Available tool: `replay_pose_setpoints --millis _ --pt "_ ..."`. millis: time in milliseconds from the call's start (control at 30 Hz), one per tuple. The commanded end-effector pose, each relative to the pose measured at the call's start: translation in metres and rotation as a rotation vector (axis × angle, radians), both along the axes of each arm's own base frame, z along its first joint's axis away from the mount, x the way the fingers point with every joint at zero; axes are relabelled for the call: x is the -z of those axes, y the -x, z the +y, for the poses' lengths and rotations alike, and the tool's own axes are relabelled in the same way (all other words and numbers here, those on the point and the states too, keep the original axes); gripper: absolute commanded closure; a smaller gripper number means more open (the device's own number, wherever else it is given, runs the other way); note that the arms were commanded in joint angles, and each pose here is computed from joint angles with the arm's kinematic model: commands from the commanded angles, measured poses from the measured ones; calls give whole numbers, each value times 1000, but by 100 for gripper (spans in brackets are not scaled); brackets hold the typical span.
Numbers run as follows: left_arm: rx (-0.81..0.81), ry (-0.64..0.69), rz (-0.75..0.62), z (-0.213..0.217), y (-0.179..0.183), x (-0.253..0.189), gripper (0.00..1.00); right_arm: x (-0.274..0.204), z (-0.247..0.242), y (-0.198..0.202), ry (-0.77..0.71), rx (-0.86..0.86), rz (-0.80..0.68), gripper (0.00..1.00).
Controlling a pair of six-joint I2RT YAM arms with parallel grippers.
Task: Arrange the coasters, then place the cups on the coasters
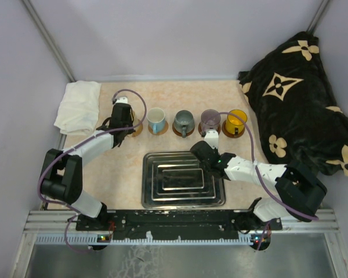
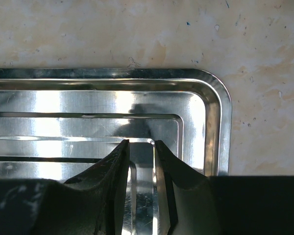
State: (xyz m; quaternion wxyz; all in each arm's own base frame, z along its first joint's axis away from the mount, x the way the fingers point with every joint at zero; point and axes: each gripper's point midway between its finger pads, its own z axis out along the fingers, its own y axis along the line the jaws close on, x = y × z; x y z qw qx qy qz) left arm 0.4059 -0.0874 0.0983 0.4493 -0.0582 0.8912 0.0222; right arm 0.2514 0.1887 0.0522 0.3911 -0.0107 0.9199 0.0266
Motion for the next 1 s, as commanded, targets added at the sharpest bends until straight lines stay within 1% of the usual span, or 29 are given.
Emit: replay_pose_setpoints --millis 0,67,100,133,167,233,400,533,800,967 --pt "34 2 26 -5 6 5 75 -14 7 -11 -43 18 -52 72" --pt "36 4 21 -5 4 3 70 -14 6 -11 -42 18 -52 72" --pt "37 6 20 -6 4 2 66 -15 6 -11 -42 19 -53 72" --pt "37 8 16 -6 3 1 59 -15 6 -11 -41 19 -54 72" --pt "38 8 14 -6 3 0 56 -15 6 -11 -40 19 -54 72" --pt "38 8 9 -7 2 -2 52 -15 5 -11 -40 20 -54 72" --pt "29 1 7 -4 3 -5 46 -15 5 -10 -40 21 -56 72" --pt "13 3 22 -1 9 -6 42 -15 5 -10 -40 22 -55 72" --pt "-65 -4 44 13 27 -8 40 -15 4 -8 -42 25 -55 72" --pt "-91 -11 56 17 31 -7 40 -15 4 -8 -41 23 -54 72"
